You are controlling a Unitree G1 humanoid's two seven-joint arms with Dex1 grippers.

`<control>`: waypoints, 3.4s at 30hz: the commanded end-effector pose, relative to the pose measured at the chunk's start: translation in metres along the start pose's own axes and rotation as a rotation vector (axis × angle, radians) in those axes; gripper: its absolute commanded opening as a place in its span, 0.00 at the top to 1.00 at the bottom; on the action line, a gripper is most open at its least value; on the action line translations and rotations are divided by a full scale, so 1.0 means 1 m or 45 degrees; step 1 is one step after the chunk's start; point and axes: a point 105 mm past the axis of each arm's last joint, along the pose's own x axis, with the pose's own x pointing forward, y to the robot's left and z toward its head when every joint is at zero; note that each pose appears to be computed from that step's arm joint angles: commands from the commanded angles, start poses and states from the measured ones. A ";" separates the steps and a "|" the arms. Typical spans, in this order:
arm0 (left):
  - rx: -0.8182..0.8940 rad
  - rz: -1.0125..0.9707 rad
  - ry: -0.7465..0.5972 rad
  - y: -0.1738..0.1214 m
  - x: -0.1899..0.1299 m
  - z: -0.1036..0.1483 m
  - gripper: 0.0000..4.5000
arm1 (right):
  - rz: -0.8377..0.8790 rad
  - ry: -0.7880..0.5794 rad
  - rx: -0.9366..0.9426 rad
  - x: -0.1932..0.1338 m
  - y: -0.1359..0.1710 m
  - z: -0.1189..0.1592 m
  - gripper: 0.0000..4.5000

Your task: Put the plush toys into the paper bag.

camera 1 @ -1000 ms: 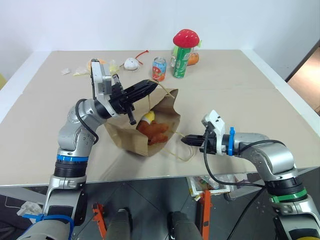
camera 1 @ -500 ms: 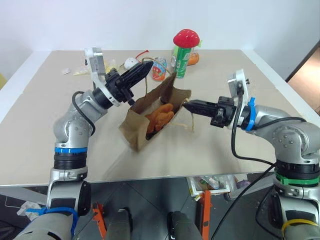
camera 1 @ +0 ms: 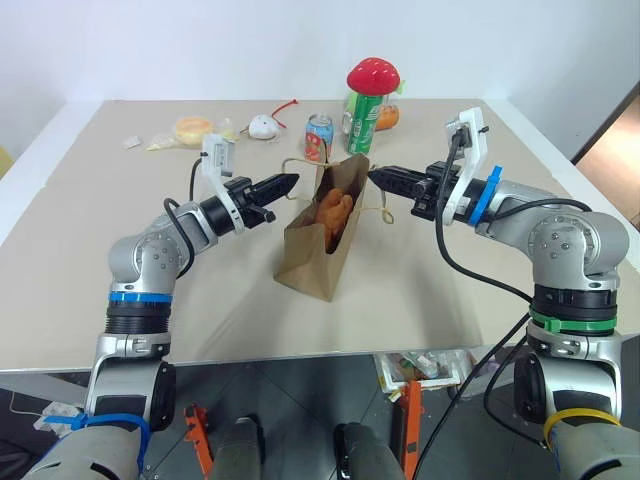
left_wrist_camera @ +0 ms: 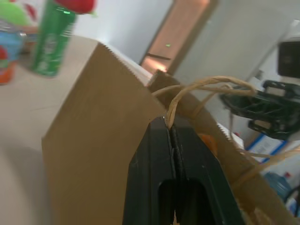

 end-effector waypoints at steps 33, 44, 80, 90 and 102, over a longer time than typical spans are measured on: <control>-0.161 -0.482 -0.107 -0.047 -0.054 0.043 0.03 | 0.119 -0.182 0.008 -0.030 0.012 0.038 0.37; -0.150 -0.506 -0.097 -0.051 -0.053 0.043 0.03 | 0.040 0.101 -0.186 -0.049 0.004 0.015 0.37; -0.027 -0.591 0.082 -0.066 -0.051 0.007 0.03 | -0.275 0.290 -0.385 -0.132 -0.034 0.040 0.37; -0.003 -0.620 0.087 -0.066 -0.042 -0.002 0.03 | -0.195 -0.241 -0.280 -0.162 -0.010 0.101 0.37; 0.014 -0.664 0.126 -0.066 -0.034 -0.016 0.01 | -0.260 0.519 -0.224 -0.206 -0.014 -0.021 0.46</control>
